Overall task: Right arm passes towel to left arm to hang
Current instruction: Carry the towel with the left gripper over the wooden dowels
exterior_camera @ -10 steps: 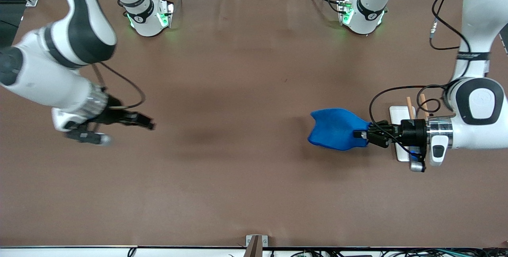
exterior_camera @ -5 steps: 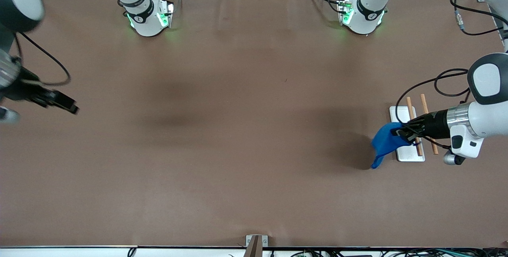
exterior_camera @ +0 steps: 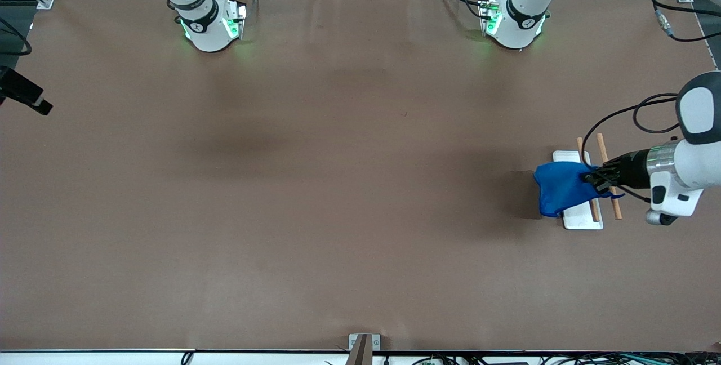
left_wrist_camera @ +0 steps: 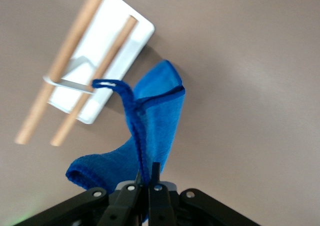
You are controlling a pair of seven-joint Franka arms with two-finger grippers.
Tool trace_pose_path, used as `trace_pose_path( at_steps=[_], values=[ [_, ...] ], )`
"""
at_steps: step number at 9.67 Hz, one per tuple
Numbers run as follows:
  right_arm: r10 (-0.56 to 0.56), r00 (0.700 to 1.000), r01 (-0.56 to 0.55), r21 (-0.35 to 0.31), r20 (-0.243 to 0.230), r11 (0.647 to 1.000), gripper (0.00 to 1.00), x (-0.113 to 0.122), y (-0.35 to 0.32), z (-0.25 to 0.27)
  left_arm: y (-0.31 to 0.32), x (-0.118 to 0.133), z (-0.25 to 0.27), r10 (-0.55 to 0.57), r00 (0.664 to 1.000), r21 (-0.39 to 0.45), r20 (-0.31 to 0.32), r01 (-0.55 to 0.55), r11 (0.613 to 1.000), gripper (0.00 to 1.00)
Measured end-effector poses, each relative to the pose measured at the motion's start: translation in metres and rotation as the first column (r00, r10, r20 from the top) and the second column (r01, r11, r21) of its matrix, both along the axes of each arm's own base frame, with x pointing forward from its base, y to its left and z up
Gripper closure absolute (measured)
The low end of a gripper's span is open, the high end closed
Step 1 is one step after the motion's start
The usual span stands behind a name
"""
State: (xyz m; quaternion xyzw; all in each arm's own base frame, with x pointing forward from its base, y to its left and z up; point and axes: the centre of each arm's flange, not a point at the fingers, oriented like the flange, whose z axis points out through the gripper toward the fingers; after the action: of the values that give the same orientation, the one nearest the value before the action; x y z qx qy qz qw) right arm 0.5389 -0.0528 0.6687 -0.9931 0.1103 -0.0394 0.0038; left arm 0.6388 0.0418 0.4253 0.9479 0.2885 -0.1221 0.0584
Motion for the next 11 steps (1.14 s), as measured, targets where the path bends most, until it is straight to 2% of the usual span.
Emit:
trace_pose_path(
  at_steps=[2, 5, 11],
  values=[
    [0.016, 0.999, -0.016, -0.010, -0.029, 1.000, 0.00, 0.000, -0.001, -0.005, 0.034, -0.006, 0.003, -0.065, 0.998, -0.001, 0.013, 0.065, 0.998, 0.98],
    [0.047, 0.998, -0.048, -0.030, -0.033, 0.998, 0.00, 0.000, -0.002, -0.005, 0.075, -0.013, -0.003, -0.169, 0.985, 0.043, 0.015, 0.168, 0.985, 0.98],
    [0.053, 0.998, -0.054, -0.035, -0.039, 0.998, 0.00, -0.001, -0.009, -0.005, 0.151, -0.013, -0.032, -0.304, 0.950, 0.057, 0.067, 0.301, 0.952, 0.98]
  ],
)
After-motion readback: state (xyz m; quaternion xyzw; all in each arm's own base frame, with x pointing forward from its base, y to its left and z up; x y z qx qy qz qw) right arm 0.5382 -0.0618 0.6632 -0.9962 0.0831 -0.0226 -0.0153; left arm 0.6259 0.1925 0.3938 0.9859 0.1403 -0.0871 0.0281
